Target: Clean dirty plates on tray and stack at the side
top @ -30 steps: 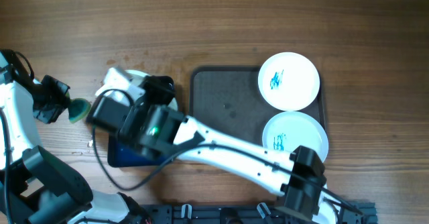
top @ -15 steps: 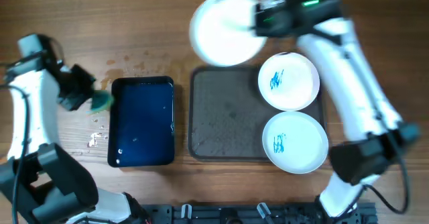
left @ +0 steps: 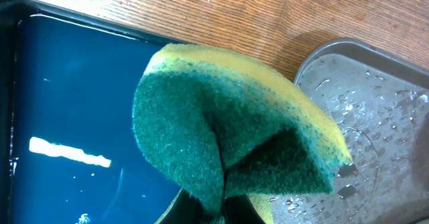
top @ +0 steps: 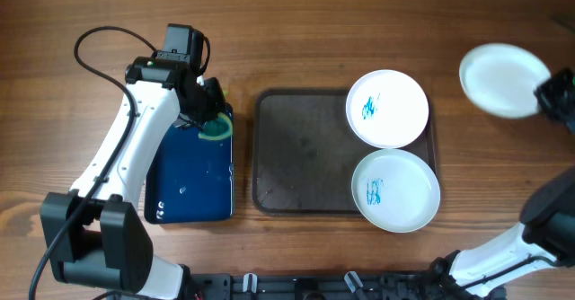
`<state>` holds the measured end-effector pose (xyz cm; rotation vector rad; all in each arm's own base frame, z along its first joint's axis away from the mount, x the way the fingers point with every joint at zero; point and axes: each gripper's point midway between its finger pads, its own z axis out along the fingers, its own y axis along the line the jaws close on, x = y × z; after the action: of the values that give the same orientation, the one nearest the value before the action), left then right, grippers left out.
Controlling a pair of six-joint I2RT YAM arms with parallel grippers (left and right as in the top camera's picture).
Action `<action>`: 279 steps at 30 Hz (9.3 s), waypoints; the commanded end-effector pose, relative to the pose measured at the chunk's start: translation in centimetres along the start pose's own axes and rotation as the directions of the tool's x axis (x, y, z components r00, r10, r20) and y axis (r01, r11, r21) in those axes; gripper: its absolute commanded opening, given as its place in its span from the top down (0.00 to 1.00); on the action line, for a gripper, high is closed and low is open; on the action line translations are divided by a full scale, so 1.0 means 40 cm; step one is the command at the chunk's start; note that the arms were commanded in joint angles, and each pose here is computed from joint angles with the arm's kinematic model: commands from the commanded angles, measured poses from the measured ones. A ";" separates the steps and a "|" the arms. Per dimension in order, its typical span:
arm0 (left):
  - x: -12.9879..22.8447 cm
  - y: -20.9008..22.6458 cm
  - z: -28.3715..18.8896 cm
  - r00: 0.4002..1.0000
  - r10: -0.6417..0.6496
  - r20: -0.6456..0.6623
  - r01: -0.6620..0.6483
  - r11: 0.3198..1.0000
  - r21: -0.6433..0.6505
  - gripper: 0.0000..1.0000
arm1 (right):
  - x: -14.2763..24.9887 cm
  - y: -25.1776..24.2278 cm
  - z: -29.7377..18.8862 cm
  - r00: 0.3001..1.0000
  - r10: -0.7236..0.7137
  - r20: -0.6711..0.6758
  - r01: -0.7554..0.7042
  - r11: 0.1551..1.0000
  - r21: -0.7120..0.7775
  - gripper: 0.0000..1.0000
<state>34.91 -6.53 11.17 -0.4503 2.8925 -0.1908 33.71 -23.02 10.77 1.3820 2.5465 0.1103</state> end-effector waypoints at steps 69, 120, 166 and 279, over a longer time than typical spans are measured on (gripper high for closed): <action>-0.016 -0.013 -0.012 0.999 0.036 0.024 -0.036 0.999 0.012 0.96 | 0.539 0.405 0.261 0.658 -0.696 -0.289 0.606 0.716 -0.346 0.95; 0.162 -0.081 0.373 0.963 0.190 -0.191 -0.243 0.918 -0.313 0.96 | 0.803 0.442 0.236 0.368 -0.868 -0.335 0.835 0.466 -0.292 0.96; 0.302 -0.104 0.336 0.790 0.456 -0.410 -0.576 0.781 -0.242 0.96 | 0.805 0.434 0.233 0.365 -0.863 -0.349 0.834 0.469 -0.289 0.96; -0.078 0.069 -0.171 0.988 -0.099 0.120 0.125 0.964 -0.234 0.96 | 0.545 0.496 -0.220 0.299 -0.940 0.164 0.926 0.327 0.190 0.96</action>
<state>35.07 -2.37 16.76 -0.6589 2.8284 0.1933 35.67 6.39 16.73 -0.2701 2.7722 -0.2388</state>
